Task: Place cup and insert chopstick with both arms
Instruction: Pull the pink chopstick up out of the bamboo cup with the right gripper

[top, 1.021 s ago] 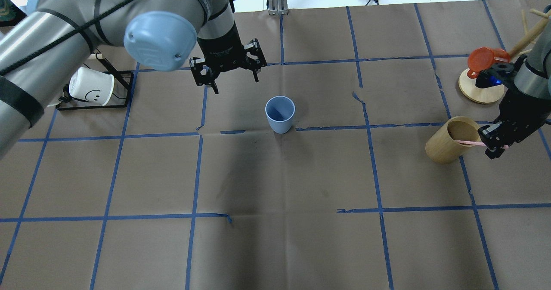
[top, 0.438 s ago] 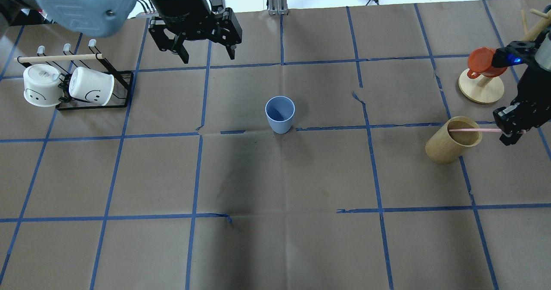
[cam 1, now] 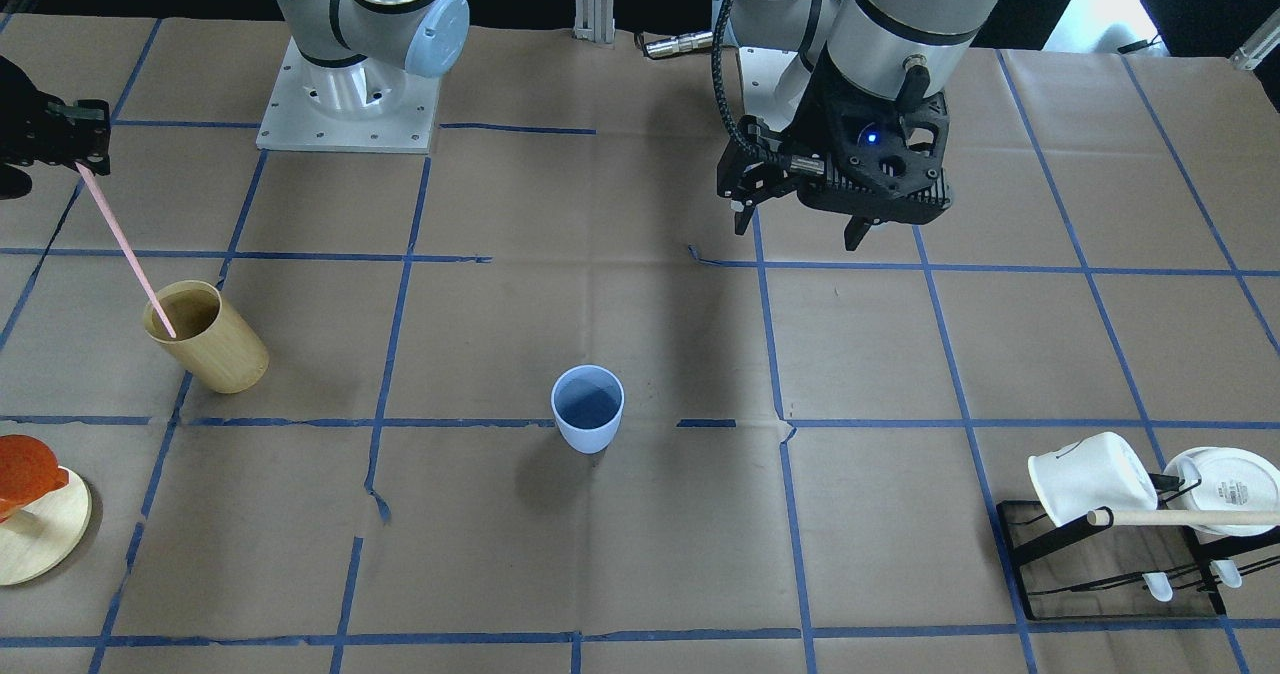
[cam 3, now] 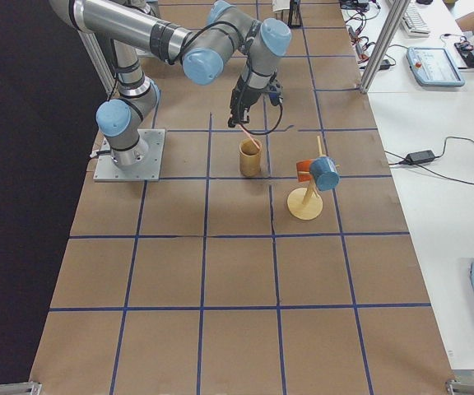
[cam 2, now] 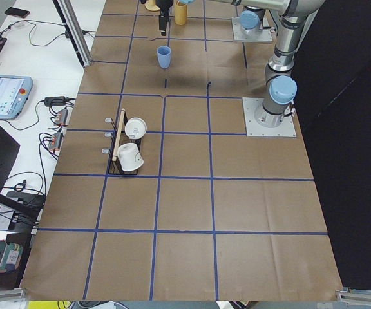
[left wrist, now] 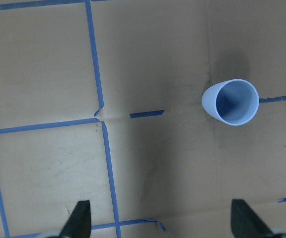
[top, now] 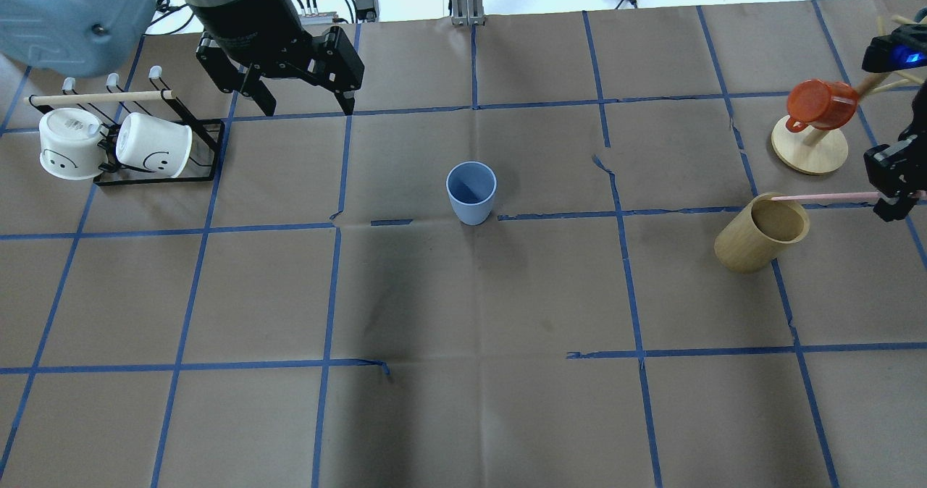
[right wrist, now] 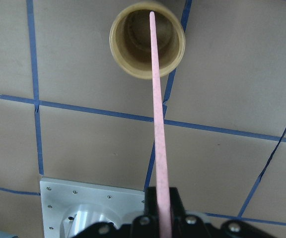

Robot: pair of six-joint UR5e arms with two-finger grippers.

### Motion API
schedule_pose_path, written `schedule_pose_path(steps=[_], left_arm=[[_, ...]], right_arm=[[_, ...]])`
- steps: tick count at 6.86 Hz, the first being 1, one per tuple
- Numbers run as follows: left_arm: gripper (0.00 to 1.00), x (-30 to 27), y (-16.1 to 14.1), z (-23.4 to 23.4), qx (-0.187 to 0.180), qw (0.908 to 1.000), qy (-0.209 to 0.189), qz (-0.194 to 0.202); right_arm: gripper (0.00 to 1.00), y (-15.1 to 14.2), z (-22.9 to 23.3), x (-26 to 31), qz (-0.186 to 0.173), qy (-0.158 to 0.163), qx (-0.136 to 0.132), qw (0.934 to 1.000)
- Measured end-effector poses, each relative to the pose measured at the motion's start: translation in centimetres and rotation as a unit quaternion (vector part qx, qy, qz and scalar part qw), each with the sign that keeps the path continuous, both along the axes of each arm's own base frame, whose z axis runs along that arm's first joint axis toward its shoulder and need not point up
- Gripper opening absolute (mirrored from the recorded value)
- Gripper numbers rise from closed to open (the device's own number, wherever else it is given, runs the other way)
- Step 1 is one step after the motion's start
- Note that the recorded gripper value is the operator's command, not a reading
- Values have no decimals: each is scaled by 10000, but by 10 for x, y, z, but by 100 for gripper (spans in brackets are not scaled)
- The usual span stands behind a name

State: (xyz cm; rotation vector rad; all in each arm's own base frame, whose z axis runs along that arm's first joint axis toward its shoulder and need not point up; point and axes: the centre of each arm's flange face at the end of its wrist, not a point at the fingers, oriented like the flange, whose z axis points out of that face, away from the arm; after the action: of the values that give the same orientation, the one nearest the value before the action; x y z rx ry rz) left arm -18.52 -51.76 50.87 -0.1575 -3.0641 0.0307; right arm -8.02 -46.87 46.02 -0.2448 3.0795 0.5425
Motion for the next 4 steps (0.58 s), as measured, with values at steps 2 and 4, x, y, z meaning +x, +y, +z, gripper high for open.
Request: schedule_pose_path(steps=[2,4], left_arm=[[100,30,16,6,-83,9998,-11,171],[100,44,22,12,-127,9995,-24,295]], right_arm=[[18,-5,56,30,-16,107,-125,9999],[18,-12,78,95,-314,26,-353,9989]])
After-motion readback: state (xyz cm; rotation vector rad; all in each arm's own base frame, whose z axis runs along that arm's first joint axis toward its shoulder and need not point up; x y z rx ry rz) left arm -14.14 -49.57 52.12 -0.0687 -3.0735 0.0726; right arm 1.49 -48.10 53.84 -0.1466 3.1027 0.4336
